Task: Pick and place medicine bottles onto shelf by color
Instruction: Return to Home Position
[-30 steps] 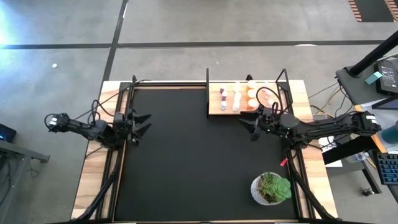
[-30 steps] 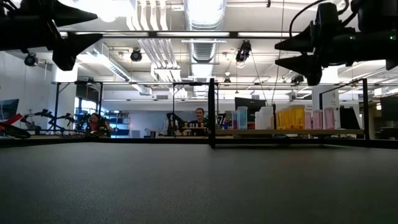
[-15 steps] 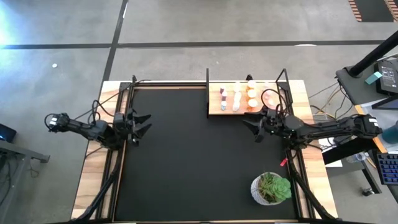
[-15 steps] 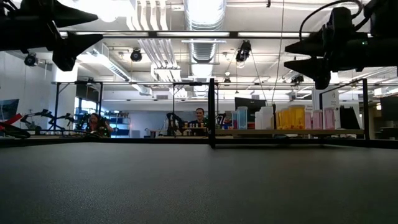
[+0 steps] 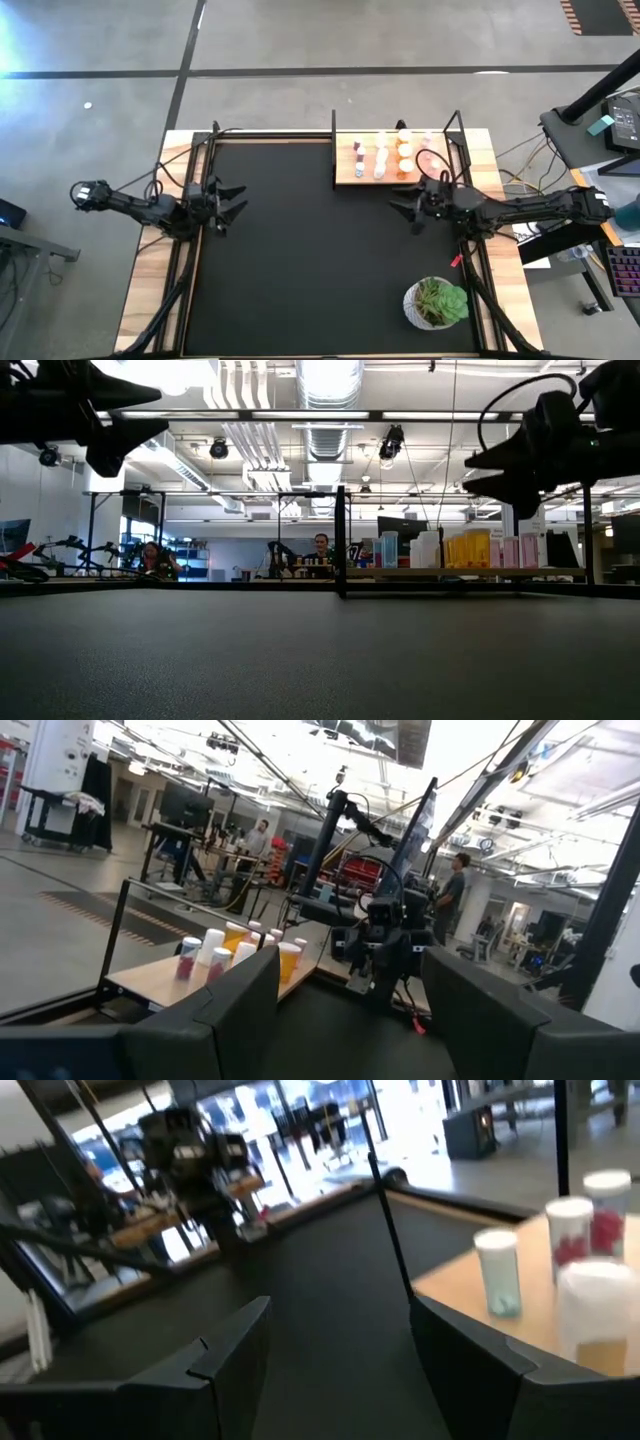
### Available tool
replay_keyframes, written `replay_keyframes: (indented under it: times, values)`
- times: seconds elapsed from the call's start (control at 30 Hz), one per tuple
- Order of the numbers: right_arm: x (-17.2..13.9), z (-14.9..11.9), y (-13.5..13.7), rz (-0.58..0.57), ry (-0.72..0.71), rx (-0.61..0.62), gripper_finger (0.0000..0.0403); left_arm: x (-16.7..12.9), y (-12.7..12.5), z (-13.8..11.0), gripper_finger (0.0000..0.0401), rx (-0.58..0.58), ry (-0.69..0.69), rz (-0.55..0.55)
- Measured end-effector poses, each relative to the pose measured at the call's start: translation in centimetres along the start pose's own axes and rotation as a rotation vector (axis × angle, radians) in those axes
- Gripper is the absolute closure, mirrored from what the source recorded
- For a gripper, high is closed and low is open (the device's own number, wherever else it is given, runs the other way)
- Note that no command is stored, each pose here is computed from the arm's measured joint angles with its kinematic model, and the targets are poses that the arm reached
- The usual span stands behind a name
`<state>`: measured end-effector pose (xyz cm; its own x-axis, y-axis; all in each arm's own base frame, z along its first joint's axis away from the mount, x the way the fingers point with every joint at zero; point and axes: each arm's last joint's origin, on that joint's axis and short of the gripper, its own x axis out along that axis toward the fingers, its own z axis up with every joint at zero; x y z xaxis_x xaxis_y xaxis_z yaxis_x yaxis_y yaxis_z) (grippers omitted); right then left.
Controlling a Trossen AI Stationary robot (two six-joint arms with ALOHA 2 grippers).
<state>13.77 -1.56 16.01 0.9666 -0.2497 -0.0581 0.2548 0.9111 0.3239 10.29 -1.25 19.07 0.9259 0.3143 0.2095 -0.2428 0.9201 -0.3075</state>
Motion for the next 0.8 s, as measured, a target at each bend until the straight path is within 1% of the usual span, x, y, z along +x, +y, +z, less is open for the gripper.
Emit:
replay_keyframes:
  times: [0.13,0.27,0.67,0.8]
  values:
    - [-0.01,-0.54,-0.2,-0.02,0.056,-0.01,0.0174,0.08,-0.02,-0.18,0.0173,0.009,0.013,0.002]
    - [-0.03,-0.78,-0.28,-0.029,0.08,-0.015,0.0174,0.15,-0.04,-0.35,0.0173,0.017,0.025,0.004]
    - [-0.09,-0.86,-0.33,-0.033,0.089,-0.017,0.0174,0.35,-0.09,-0.79,0.0173,0.04,0.058,0.01]
    - [-0.6,-0.33,-0.24,-0.021,0.05,-0.01,0.0174,0.41,-0.11,-0.97,0.0173,0.049,0.071,0.012]
